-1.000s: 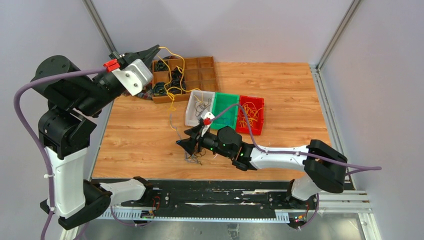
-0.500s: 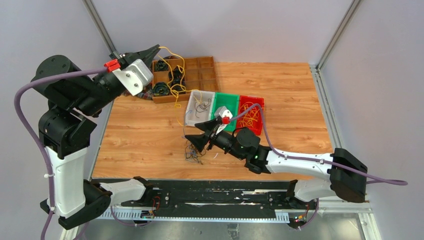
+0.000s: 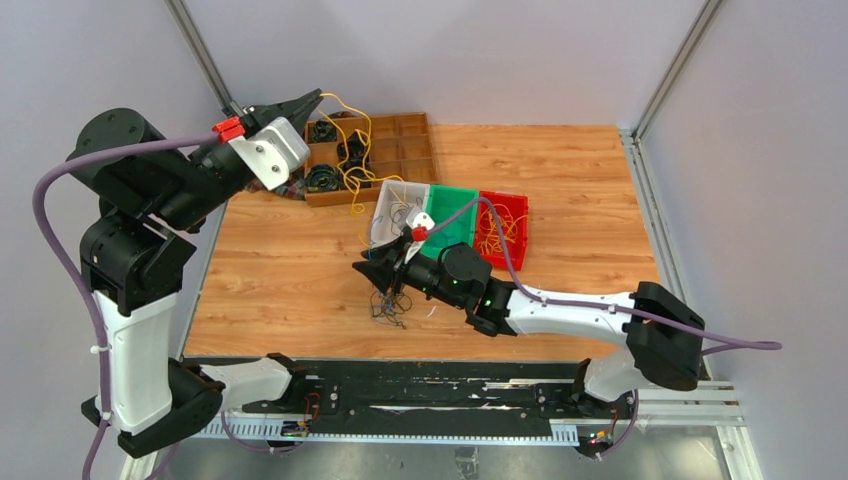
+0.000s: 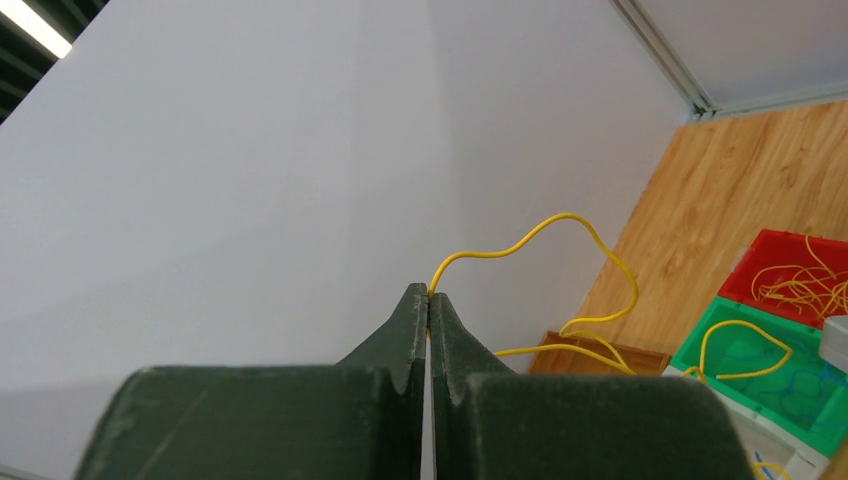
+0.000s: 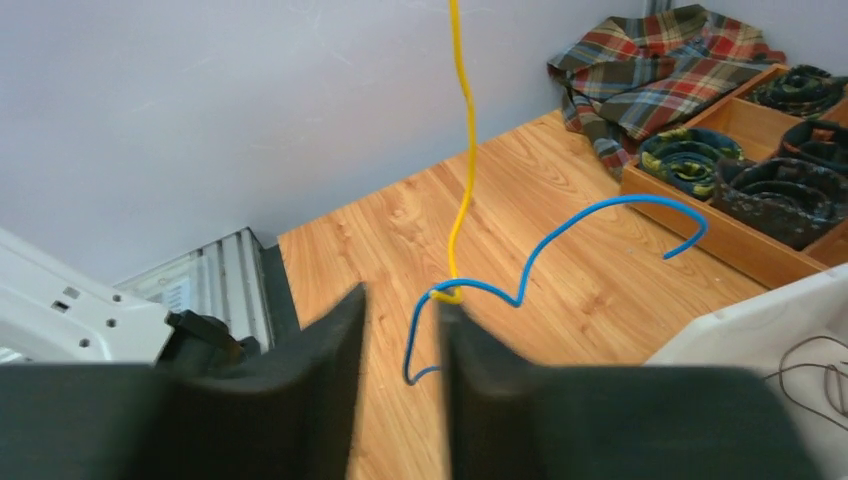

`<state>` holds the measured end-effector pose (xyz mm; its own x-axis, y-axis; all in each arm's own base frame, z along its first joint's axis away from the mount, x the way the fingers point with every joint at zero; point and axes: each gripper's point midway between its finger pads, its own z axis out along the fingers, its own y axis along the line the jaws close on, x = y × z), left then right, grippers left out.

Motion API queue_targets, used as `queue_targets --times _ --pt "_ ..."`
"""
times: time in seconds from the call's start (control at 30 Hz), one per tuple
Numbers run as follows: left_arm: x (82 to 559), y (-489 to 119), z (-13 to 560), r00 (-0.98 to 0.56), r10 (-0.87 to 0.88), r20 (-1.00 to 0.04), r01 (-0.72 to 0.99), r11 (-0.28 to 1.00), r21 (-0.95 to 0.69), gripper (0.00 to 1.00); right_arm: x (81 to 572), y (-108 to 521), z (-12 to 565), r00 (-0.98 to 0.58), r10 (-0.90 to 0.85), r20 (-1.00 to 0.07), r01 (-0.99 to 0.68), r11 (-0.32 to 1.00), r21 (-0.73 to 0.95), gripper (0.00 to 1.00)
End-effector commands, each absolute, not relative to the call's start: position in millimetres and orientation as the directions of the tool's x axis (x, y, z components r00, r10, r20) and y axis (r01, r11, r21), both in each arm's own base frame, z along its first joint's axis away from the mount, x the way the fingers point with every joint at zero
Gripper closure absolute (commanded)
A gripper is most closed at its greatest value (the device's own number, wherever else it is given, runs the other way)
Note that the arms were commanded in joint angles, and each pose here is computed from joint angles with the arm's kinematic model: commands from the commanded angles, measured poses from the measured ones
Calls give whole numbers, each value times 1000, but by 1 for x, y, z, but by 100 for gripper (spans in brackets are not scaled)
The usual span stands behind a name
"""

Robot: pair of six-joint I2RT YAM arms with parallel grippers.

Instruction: Untangle the cables

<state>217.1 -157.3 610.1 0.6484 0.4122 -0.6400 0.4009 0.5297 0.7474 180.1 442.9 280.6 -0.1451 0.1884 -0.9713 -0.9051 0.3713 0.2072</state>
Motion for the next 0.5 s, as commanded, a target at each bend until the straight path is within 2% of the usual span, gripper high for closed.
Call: queue_targets --times 0.0,0.07,0.27,0.47 --pt "209 -156 623 678 387 -624 379 544 749 100 190 450 290 -119 190 -975 -890 415 190 78" --pt "209 -155 624 680 389 -621 373 545 751 100 194 446 284 -125 180 -976 -875 444 194 98" --pt "213 -154 624 672 399 -624 365 555 748 100 202 429 251 -151 147 -978 -830 519 206 99" --pt "224 -139 648 667 435 -605 263 622 737 100 212 410 174 -216 57 -975 -759 618 204 99"
